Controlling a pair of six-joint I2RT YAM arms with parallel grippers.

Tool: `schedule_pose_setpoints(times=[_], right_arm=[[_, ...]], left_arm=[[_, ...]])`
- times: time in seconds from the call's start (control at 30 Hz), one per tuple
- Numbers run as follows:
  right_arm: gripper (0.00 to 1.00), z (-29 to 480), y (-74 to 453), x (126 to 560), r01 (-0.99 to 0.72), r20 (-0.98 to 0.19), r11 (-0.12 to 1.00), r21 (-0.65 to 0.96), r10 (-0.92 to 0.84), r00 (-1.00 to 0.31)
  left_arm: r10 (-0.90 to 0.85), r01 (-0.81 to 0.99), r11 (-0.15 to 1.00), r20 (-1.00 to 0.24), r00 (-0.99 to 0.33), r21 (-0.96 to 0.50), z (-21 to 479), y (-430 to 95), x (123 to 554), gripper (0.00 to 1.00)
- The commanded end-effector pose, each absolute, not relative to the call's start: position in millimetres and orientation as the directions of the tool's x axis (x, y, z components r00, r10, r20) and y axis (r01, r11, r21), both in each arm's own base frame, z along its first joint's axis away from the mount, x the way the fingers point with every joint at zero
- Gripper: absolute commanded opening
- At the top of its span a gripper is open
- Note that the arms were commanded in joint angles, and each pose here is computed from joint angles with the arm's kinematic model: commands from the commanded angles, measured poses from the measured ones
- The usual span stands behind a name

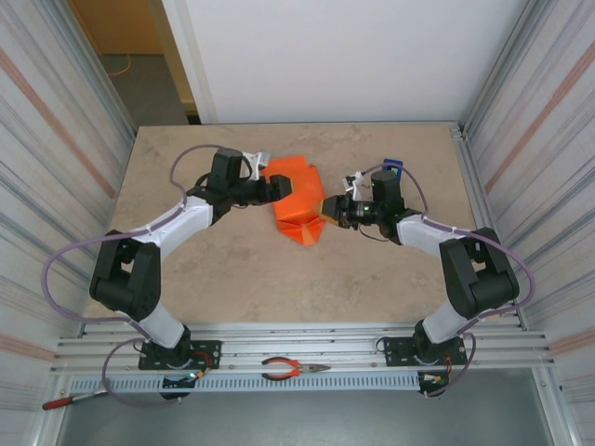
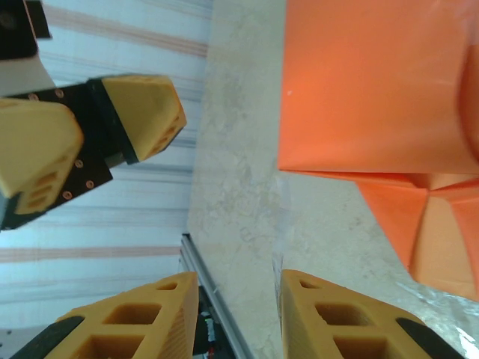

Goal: Wrap the gift box in paper

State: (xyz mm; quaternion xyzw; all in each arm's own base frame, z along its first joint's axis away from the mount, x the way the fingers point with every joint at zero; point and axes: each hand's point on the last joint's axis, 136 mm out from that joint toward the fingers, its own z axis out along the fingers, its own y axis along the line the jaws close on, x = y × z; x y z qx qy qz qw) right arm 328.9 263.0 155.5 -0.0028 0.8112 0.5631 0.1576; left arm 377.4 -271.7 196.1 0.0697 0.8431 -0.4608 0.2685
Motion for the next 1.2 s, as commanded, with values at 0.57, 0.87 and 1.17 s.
schedule_pose_setpoints(times=[0.57, 0.87, 1.17], right_arm=[[0.34, 200.2, 287.1, 325.0, -0.344, -0.381, 0.268, 0.900, 0.103, -0.919], [0.34, 197.7, 286.7, 325.8, -0.337, -0.377, 0.273, 0.901, 0.107, -0.920], [0.33, 194.5, 284.0, 328.4, -0.322, -0.366, 0.280, 0.904, 0.118, -0.923]], left_arm=[[-0.058, 0.350, 0.362, -0.395, -0.917, -0.864, 194.1, -316.1, 359.6, 0.46], [-0.052, 0.336, 0.364, -0.379, -0.924, -0.869, 187.5, -316.9, 358.6, 0.40], [-0.044, 0.333, 0.361, -0.372, -0.927, -0.871, 183.3, -318.2, 355.0, 0.30]])
